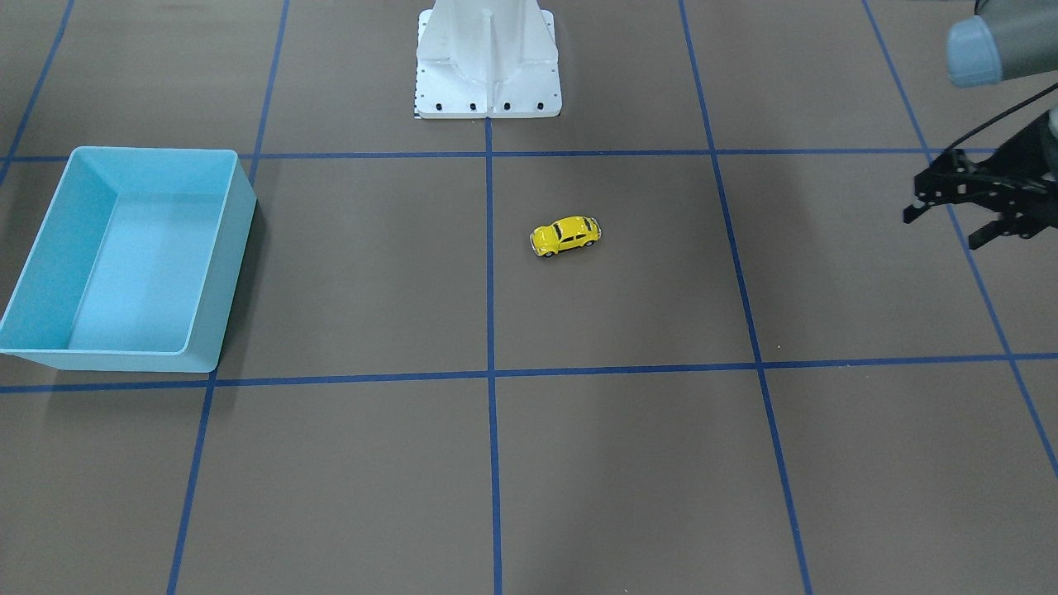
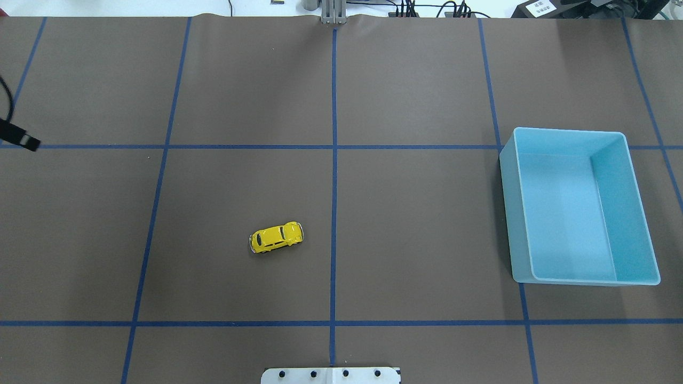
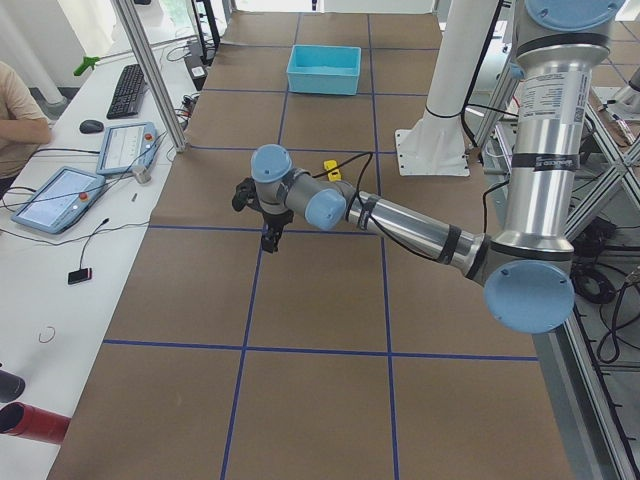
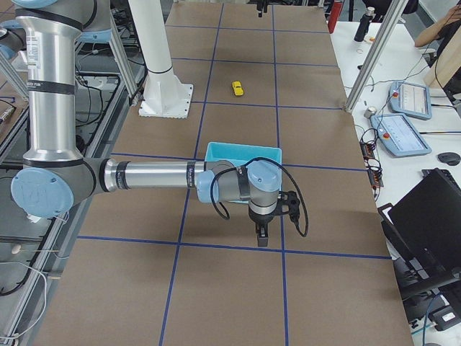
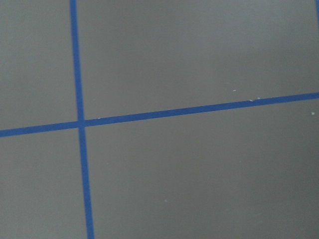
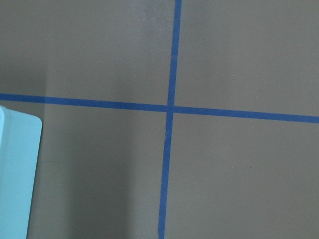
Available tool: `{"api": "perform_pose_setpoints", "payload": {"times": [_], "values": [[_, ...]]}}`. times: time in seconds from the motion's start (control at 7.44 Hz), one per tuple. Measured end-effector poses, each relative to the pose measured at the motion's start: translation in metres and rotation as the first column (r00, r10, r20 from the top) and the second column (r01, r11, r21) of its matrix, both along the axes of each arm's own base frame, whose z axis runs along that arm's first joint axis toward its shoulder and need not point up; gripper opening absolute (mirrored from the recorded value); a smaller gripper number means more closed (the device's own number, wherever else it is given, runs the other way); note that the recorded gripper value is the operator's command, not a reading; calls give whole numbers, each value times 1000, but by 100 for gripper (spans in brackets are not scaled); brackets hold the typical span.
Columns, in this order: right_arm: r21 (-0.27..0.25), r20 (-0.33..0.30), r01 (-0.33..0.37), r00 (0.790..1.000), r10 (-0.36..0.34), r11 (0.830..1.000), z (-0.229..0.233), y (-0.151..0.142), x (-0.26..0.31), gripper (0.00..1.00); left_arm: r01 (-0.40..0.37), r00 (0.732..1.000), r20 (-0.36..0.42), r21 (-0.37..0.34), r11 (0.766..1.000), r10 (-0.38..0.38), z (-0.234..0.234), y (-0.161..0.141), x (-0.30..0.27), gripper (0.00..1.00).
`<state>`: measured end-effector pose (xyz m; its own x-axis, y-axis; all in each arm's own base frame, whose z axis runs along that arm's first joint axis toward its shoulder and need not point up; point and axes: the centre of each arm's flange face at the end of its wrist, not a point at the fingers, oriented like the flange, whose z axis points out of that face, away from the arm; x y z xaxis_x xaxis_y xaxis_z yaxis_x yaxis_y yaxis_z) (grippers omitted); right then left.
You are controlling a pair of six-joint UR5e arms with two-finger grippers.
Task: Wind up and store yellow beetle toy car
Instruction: 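Reach the left gripper down over the yellow beetle toy car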
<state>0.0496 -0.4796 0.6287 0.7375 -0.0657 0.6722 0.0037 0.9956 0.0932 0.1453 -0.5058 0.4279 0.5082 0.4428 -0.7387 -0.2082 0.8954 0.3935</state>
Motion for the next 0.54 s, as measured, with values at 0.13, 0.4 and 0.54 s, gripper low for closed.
{"api": "perform_pose_setpoints", "payload": {"times": [0.13, 0.4, 0.54], "values": [[0, 0, 0, 1000, 0, 1000, 0, 0, 0, 100, -77, 997, -20, 93, 993, 79, -47, 0, 51, 100], [0, 0, 0, 1000, 0, 1000, 0, 0, 0, 100, -214, 974, -12, 262, 941, 224, -122, 30, 166, 100], [0, 0, -1, 1000, 1, 1000, 0, 0, 0, 100, -264, 960, -5, 330, 906, 281, -152, 54, 216, 100]]}}
